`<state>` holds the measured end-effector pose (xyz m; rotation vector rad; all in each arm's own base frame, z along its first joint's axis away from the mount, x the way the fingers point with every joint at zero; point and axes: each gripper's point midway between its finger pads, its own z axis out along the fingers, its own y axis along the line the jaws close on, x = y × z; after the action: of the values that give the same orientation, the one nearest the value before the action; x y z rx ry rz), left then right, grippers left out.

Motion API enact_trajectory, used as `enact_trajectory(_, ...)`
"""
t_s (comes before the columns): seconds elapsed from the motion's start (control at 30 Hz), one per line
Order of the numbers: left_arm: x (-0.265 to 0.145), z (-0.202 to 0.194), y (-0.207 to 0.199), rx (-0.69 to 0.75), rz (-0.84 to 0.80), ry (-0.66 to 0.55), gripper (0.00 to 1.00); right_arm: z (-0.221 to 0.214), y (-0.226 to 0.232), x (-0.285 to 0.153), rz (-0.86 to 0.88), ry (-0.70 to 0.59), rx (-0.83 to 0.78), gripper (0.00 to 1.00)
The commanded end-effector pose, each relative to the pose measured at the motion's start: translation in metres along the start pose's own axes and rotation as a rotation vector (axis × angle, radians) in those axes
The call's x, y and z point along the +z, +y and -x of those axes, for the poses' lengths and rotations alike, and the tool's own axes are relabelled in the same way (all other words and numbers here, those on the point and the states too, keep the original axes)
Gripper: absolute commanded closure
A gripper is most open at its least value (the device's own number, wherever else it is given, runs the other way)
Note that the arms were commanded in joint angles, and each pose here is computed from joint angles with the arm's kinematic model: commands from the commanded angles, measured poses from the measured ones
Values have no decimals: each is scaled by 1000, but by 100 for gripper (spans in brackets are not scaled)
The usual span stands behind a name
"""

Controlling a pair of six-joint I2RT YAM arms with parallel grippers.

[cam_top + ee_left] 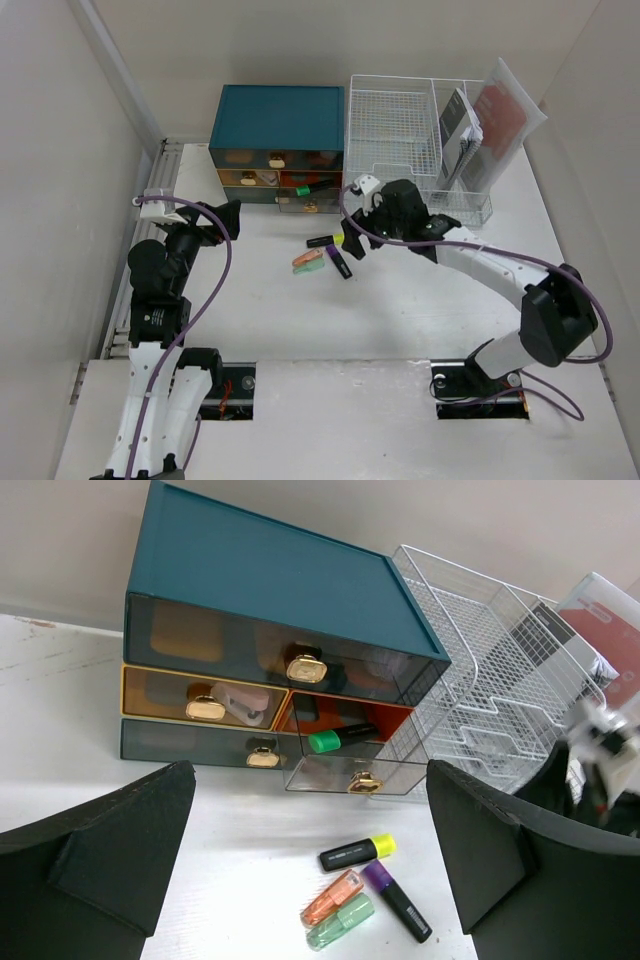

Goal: Organize the desk

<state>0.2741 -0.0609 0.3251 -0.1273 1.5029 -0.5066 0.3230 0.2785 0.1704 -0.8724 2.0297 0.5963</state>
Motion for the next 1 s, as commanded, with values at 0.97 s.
enact_trajectory(0.97, 1, 17, -12, 16, -51, -56, 0, -63, 2, 86, -279, 109, 77, 28)
